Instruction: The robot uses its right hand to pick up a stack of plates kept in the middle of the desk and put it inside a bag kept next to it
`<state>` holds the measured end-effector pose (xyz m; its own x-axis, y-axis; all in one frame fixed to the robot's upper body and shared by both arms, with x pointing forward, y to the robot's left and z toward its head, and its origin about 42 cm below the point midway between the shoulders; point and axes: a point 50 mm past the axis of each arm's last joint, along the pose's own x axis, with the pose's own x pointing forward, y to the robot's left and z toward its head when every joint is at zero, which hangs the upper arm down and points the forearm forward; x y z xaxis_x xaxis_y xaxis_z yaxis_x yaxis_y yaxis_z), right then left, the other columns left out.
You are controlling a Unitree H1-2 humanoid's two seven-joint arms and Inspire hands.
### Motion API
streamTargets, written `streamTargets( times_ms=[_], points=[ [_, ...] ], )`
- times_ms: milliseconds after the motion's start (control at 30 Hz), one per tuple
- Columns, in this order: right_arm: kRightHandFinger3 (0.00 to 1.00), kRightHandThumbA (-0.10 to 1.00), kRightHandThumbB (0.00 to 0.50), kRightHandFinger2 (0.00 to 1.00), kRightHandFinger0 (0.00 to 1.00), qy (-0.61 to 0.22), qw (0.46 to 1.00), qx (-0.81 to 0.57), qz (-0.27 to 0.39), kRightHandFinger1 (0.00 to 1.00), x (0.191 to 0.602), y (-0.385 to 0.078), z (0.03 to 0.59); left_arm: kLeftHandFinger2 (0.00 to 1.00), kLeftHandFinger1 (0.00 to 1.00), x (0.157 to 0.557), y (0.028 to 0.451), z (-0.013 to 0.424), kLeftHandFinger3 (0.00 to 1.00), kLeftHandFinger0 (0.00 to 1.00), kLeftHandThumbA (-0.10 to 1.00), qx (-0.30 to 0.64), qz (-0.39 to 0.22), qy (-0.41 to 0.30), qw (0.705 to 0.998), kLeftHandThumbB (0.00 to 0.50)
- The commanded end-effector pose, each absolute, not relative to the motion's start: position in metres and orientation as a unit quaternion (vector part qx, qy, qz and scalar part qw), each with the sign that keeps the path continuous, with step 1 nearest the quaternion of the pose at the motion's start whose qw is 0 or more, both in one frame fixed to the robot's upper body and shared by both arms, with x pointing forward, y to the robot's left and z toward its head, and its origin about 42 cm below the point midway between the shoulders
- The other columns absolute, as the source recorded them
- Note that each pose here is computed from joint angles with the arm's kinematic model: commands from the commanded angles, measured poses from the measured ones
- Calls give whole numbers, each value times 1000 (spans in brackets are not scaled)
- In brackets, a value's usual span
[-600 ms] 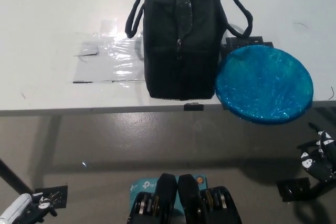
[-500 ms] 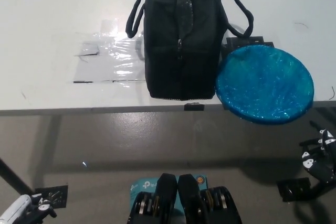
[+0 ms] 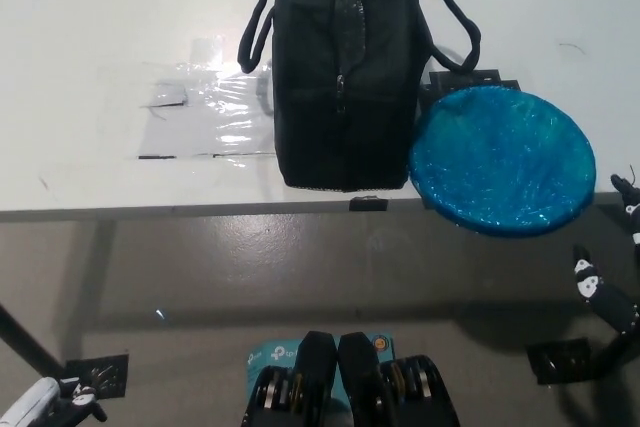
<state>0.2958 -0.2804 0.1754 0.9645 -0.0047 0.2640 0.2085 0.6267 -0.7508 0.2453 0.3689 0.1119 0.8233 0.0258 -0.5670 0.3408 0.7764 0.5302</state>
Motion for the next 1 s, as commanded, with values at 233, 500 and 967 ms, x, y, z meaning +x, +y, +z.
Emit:
streamTargets(
  times_ms=[233,500,967],
  points=[
    [1000,968,500,1000,1000,-241,781,-575,-31,1000,301,-240,203,955,836,254,376,131,1000,715,687,346,-86,279,892,105],
    [1000,1000,500,1000,1000,-264,735,-624,9,1000,317,-227,194,943,822,257,378,136,1000,700,693,348,-85,277,892,114],
    [1000,983,500,1000,1000,-268,692,-670,30,1000,356,-238,179,924,815,261,378,140,1000,705,704,351,-84,275,891,145]
  ],
)
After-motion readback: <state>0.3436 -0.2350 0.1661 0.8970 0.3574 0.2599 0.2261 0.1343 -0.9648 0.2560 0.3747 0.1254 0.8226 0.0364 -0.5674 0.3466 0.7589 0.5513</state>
